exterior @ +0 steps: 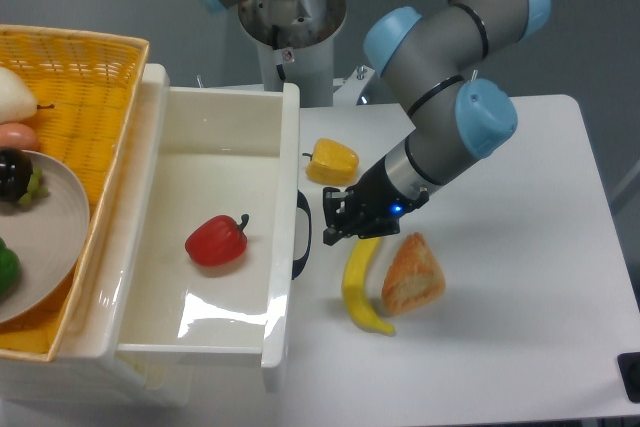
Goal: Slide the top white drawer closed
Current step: 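Lower the gripper against the drawer front beside its black handle, then push the drawer front with the gripper into the cabinet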
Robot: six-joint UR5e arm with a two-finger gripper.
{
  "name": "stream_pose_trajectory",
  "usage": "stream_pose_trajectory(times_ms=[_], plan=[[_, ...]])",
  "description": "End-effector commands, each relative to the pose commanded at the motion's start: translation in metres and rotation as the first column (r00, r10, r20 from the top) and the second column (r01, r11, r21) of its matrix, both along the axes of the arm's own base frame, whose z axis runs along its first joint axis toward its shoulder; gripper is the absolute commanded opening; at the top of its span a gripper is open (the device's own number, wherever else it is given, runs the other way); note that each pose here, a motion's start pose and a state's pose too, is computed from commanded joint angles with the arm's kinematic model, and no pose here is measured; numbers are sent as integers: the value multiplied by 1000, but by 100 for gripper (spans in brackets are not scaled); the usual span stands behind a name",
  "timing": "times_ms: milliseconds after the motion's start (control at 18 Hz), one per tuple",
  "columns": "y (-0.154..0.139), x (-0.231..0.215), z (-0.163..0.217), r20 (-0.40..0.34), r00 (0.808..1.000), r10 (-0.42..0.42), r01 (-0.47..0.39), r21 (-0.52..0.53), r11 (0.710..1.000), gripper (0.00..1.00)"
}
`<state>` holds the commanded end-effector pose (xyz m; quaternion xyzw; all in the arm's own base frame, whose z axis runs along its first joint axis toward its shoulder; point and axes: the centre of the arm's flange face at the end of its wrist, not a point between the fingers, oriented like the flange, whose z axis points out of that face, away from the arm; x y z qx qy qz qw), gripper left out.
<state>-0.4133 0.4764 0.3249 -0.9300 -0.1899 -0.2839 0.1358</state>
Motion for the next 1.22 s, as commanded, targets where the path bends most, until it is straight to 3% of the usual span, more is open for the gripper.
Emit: stream_pose_trajectory(times_ms=[1222], plan=[[4,26,28,16,1000,-14,13,28,1000,0]])
